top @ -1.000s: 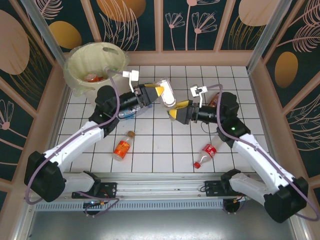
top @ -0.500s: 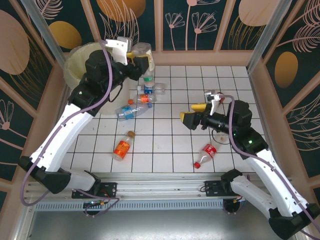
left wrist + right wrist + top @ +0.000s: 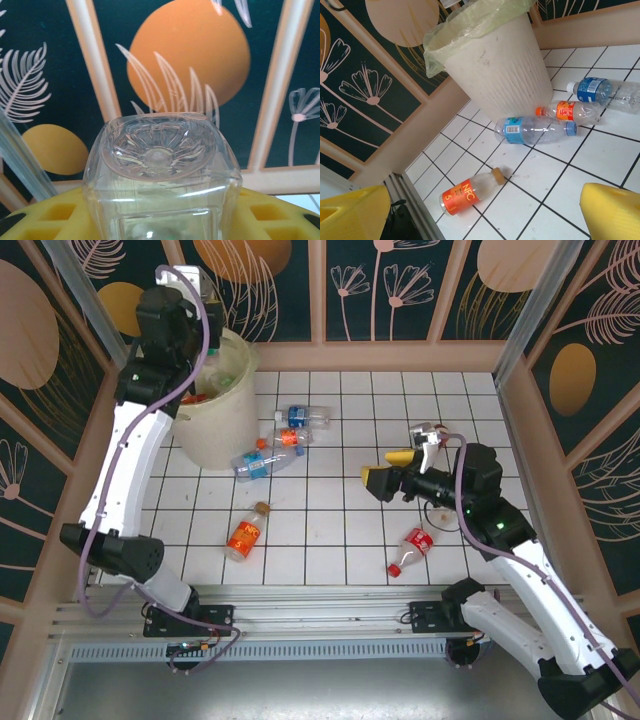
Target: Put the plastic bottles in the bin
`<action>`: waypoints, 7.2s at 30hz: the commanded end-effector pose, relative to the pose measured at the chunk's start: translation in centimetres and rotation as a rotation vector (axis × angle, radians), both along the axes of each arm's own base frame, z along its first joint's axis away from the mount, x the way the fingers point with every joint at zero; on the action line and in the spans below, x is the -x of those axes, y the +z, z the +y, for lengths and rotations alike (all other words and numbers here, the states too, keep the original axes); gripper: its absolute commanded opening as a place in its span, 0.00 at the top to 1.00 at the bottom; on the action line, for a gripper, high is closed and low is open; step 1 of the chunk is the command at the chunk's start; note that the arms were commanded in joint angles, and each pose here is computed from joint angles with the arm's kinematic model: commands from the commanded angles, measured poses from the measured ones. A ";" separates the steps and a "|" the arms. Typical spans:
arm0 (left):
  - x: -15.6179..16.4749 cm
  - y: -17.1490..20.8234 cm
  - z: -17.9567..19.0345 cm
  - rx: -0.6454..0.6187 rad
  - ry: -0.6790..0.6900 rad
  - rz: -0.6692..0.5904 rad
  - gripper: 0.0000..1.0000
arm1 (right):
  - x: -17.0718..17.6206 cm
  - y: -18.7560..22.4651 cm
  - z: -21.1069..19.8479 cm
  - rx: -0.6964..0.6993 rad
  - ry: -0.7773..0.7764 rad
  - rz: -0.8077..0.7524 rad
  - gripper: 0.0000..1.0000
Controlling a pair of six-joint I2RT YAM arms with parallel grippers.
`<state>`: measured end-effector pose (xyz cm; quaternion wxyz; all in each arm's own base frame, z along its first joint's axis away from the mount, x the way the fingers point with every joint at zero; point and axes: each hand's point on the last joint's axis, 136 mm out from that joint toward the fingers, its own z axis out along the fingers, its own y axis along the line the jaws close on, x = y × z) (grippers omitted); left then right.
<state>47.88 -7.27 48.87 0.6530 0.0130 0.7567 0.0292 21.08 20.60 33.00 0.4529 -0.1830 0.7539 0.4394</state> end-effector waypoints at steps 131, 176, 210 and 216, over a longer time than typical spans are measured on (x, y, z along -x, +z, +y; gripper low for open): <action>22.0 -16.7 -20.4 0.917 -1.182 0.337 0.02 | 1.8 -3.2 7.3 -0.087 0.167 0.120 0.45; 19.7 -9.4 -22.1 0.678 -1.092 0.245 0.51 | 5.1 -2.6 7.5 -0.089 0.345 0.118 0.01; 0.8 4.6 -2.3 -0.050 0.045 -0.124 0.50 | 4.7 2.6 3.3 -0.045 0.149 -0.089 0.02; -2.7 2.1 -0.1 -0.124 0.127 -0.070 0.48 | 4.8 2.0 3.0 -0.038 0.137 -0.076 0.02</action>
